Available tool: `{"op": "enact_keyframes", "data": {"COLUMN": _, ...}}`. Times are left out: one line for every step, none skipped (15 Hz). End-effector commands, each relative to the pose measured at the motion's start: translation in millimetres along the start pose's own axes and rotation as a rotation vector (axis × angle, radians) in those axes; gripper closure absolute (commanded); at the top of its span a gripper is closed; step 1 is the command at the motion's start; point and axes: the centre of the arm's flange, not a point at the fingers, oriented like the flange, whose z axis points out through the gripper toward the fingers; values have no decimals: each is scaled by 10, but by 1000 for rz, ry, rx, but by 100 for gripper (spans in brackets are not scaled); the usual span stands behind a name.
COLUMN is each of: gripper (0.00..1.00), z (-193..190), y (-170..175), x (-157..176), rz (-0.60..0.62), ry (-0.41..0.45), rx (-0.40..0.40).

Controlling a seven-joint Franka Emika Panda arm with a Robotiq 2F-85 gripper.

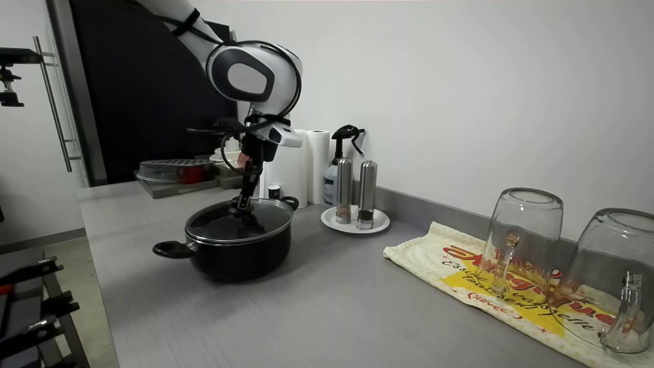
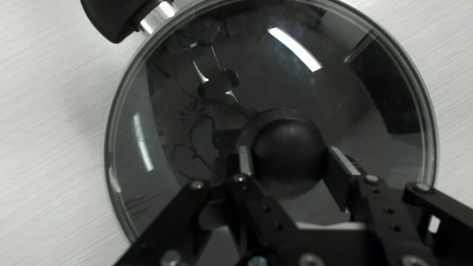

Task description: Put the lid over the black pot

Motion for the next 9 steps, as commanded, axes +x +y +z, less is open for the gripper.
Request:
{"op": "enact_keyframes", "data": {"gripper": 75, "z": -50, "y": -33, "x": 23, "rz": 10, "ry": -12, "rx": 17}}
{"op": "enact_keyframes", "data": {"gripper": 75, "z": -45, "y": -35, "x": 23, "rz": 10, "ry": -15, "rx": 18}}
{"op": "enact_keyframes", "data": {"gripper": 75, "z": -37, "y": -37, "x": 24, "rz": 8, "ry": -19, "rx": 20}}
{"op": "enact_keyframes", "data": {"gripper": 75, "z": -29, "y": -38, "x": 24, "rz": 6, "ry": -22, "rx": 21}}
{"op": "enact_keyframes", "data": {"gripper": 75, "z": -21, "y": -41, "x": 21, "rz": 1, "ry": -27, "rx": 20}}
{"op": "enact_keyframes", "data": {"gripper": 75, "z": -10, "y": -42, "x": 19, "rz": -1, "ry": -31, "rx": 18}}
{"op": "enact_keyframes", "data": {"gripper": 75, "z": -9, "y": -47, "x": 16, "rz": -4, "ry": -34, "rx": 17}}
{"op": "enact_keyframes", "data": {"gripper": 75, "z": -7, "y": -49, "x": 15, "rz": -6, "ry": -36, "rx": 16}}
{"op": "enact_keyframes", "data": {"gripper": 75, "z": 0, "y": -52, "x": 10, "rz": -9, "ry": -40, "rx": 15}}
